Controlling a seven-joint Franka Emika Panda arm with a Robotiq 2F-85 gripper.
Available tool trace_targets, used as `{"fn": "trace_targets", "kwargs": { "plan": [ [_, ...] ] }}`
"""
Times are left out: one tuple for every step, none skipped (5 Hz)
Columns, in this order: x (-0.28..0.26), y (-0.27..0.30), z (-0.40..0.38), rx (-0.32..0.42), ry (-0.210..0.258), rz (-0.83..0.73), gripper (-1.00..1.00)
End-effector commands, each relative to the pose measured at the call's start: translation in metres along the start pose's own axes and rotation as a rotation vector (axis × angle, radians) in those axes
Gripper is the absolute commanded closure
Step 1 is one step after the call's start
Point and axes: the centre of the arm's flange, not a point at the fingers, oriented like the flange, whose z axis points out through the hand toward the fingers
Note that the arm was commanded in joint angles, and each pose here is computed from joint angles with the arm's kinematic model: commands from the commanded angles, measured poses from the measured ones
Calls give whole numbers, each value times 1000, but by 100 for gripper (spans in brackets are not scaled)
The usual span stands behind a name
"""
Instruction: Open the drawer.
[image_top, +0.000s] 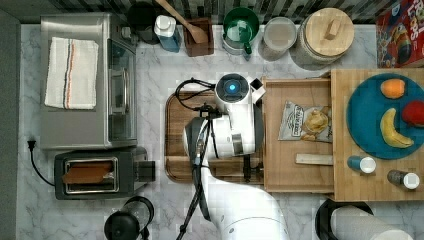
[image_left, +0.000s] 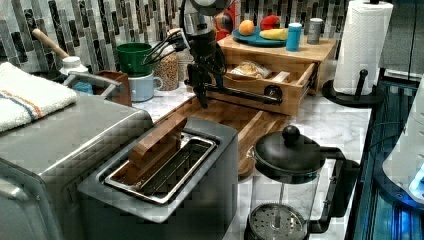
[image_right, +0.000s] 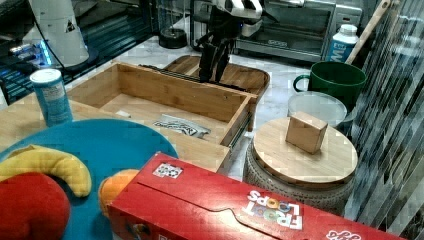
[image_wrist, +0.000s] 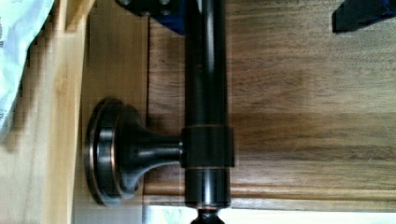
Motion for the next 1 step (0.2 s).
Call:
{"fn": "trace_targets", "kwargs": {
  "plan": [
    [4,-83,-56,23,94,-71,-100]
  ]
}}
